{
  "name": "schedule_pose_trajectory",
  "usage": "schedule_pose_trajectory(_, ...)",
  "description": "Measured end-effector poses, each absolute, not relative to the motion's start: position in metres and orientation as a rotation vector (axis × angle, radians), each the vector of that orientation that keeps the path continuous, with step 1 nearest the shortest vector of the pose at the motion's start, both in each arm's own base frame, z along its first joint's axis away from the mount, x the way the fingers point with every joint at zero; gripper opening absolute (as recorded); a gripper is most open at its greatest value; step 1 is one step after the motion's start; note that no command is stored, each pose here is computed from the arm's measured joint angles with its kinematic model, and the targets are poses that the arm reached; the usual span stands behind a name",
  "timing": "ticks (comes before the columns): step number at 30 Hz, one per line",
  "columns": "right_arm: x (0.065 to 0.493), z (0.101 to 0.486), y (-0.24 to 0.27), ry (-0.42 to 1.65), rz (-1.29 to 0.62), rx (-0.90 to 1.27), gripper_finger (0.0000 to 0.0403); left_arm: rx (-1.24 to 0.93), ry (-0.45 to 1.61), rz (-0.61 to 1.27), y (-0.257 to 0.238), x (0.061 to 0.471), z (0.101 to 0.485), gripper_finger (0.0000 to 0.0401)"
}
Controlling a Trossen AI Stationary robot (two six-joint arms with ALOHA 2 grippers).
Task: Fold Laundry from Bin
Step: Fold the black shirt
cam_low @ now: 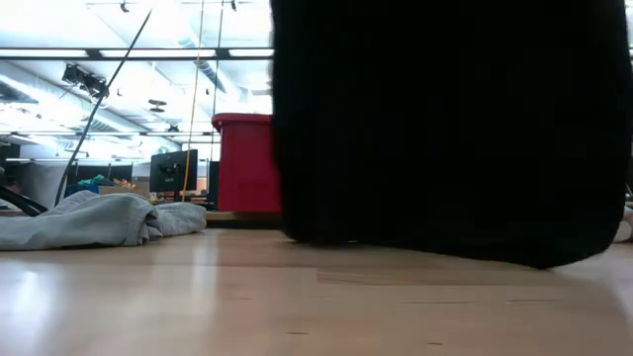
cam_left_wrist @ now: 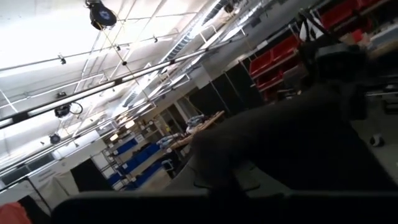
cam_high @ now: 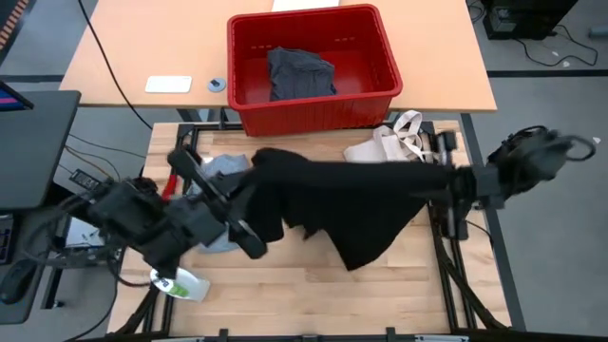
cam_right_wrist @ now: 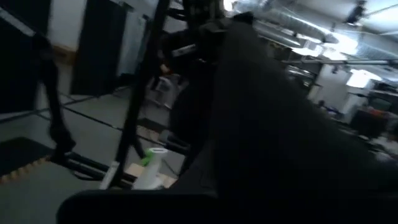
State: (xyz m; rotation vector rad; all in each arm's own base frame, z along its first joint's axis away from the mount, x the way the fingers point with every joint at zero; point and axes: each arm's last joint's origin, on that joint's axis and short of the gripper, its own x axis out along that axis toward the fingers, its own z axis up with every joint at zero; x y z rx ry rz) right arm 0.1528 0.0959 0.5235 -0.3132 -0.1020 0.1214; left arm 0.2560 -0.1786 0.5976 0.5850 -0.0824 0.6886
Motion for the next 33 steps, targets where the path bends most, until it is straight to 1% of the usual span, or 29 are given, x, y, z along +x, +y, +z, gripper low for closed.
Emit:
schedule_pose_trajectory(6,0.137,0.570,0.080,-0.178,0.106,-0.305,0.0010,0.547,-0.126,0.689,-0.163,0.237,0.612,0.0008)
schedule_pose_trajectory(10,0.129,0.588,0.075,-0.229,0.115,-0.261,0.0010,0.544,-0.134,0.686,-0.160,0.232,0.615,0.0008)
schedule_pose_trajectory(14,0.133,0.588,0.081,-0.200,0.201,-0.206,0.0010,0.507,-0.144,0.664,-0.162,0.229,0.615,0.0008)
schedule_pose_trajectory(20,0.146,0.572,0.108,-0.072,0.451,-0.094,0.0015,0.555,-0.083,0.575,-0.179,0.235,0.601,0.0008)
schedule_pose_trajectory(23,0.151,0.567,0.128,-0.027,0.586,-0.029,0.0023,0.514,-0.088,0.496,-0.193,0.237,0.592,0.0008)
schedule_pose_trajectory(27,0.148,0.566,0.152,-0.031,0.718,0.012,0.0033,0.429,-0.175,0.325,-0.213,0.232,0.587,0.0008)
schedule_pose_trajectory(30,0.142,0.570,0.165,-0.087,0.775,0.041,0.0034,0.363,-0.271,0.151,-0.228,0.222,0.588,0.0008)
schedule_pose_trajectory(33,0.140,0.576,0.178,-0.183,0.789,0.042,0.0034,0.328,-0.370,-0.018,-0.236,0.218,0.591,0.0009)
